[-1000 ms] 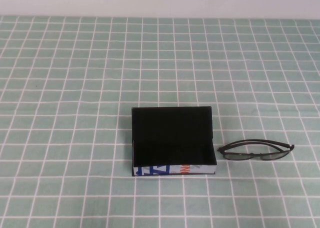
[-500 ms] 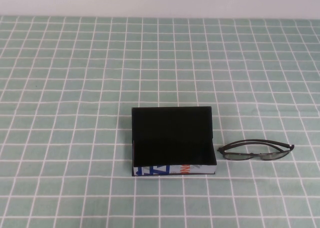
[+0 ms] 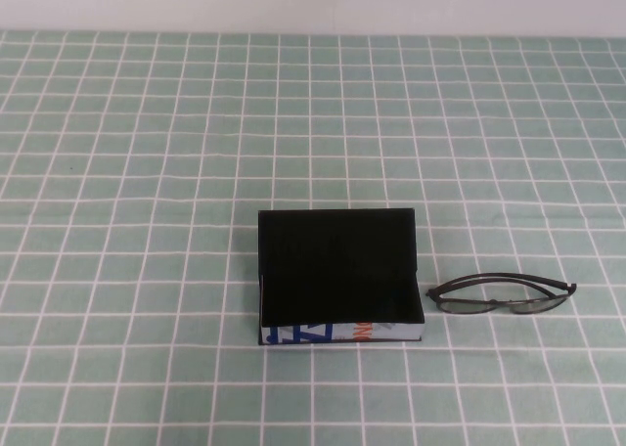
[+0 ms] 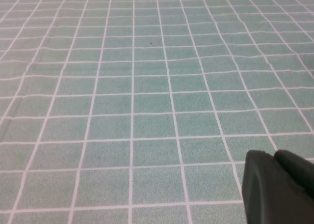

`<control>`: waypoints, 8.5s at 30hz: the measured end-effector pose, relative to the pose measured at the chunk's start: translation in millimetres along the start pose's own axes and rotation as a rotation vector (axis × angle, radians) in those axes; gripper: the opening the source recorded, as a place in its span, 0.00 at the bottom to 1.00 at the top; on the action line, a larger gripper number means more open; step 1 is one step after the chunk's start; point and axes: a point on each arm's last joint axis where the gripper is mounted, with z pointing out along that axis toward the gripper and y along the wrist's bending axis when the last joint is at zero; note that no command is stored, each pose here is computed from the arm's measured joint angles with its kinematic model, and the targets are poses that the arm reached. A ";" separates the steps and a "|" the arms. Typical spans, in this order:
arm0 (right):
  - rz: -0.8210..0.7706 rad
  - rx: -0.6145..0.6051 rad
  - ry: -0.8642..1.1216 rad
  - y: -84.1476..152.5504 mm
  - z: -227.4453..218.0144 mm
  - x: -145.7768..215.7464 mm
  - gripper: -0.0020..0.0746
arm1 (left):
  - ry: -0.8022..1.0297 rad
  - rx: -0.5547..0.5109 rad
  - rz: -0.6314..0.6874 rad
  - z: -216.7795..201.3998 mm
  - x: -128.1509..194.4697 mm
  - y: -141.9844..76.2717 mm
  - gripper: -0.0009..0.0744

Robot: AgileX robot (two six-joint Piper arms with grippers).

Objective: Return glasses to glasses case
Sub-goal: Pick up the glasses from the table

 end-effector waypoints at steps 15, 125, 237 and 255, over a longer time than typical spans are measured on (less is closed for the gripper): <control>0.164 -0.229 0.129 22.3 -4.1 5.8 0.01 | 0.000 0.000 0.000 0.0 0.0 0.0 0.01; -0.895 -0.928 1.562 -15.0 127.2 393.9 0.79 | 0.000 0.001 -0.002 0.0 0.0 -0.1 0.01; -0.698 -0.654 1.620 -14.1 149.9 392.6 0.47 | 0.000 0.001 -0.004 0.0 0.0 -0.1 0.01; -0.679 -0.682 1.658 -14.5 149.0 409.1 0.15 | 0.000 0.001 -0.004 0.0 0.0 -0.1 0.01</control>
